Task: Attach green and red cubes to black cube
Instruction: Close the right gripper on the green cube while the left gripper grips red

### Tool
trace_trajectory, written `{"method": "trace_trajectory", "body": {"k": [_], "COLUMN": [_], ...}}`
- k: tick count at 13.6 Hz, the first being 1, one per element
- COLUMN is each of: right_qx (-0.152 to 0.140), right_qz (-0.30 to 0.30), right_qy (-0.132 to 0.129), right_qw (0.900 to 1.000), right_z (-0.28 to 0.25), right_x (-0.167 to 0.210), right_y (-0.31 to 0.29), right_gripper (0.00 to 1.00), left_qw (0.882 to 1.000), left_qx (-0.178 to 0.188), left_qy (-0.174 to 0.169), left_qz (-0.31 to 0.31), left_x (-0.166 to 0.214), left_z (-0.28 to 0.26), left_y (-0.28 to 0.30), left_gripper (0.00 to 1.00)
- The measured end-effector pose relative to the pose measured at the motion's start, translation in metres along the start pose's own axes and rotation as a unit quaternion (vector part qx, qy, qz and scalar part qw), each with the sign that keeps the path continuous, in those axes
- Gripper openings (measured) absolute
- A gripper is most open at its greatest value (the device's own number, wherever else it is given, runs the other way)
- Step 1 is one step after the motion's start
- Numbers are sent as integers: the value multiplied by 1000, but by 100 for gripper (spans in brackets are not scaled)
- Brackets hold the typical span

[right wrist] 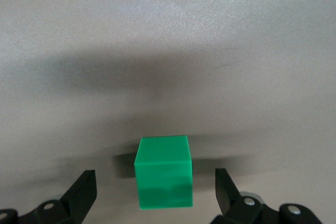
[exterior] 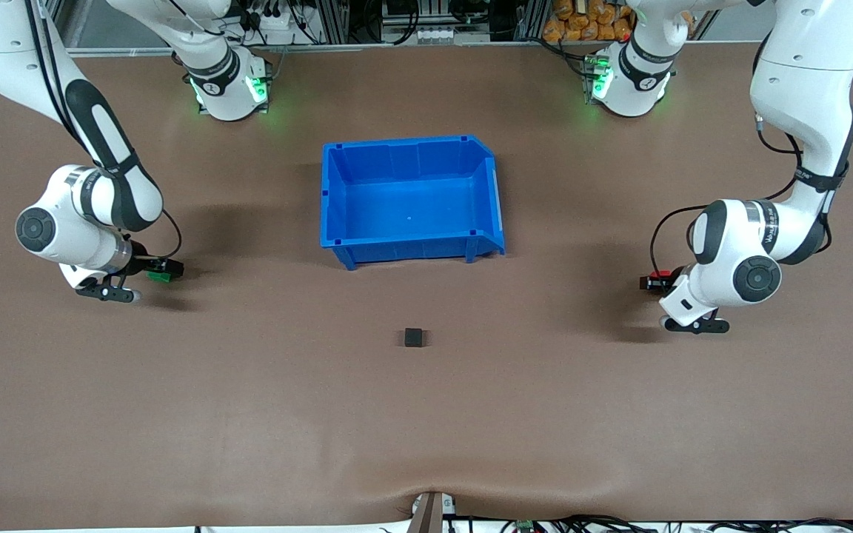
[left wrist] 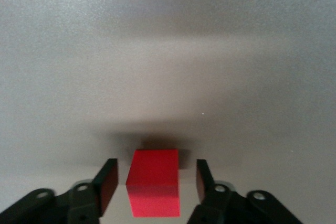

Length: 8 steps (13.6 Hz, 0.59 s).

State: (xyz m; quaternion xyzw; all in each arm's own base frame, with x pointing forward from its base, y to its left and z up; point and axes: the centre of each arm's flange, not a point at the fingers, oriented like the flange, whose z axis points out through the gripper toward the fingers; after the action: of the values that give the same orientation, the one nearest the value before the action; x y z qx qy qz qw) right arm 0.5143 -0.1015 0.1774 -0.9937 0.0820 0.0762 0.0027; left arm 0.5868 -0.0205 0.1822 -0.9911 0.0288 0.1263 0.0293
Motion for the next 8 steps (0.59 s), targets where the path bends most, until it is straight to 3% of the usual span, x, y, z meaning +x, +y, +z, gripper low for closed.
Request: {"method": "trace_trajectory", "body": {"k": [1,2,4,7,8], "right_qx": [0,0,0,0,0], "right_qz": [0,0,1,2,2], "right_qy": [0,0,0,0,0], "right_qw": [1000,1000,1000,1000,1000], "right_z": [0,0,0,0,0], "right_x": [0,0,0,0,0], "right_y": [0,0,1,2,3], "right_gripper": [100,95,73,40,39], "left_qw": [1000,1000,1000,1000,1000], "left_qx": [0,0,0,0,0], "left_qy": [0,0,0,1,0], "left_qz": [0,0,0,0,0], "left_x": [0,0,0,0,0], "left_z": [0,0,0,-1,0], "left_y": [0,0,0,0,0], "left_gripper": [66,59,40,39,39]}}
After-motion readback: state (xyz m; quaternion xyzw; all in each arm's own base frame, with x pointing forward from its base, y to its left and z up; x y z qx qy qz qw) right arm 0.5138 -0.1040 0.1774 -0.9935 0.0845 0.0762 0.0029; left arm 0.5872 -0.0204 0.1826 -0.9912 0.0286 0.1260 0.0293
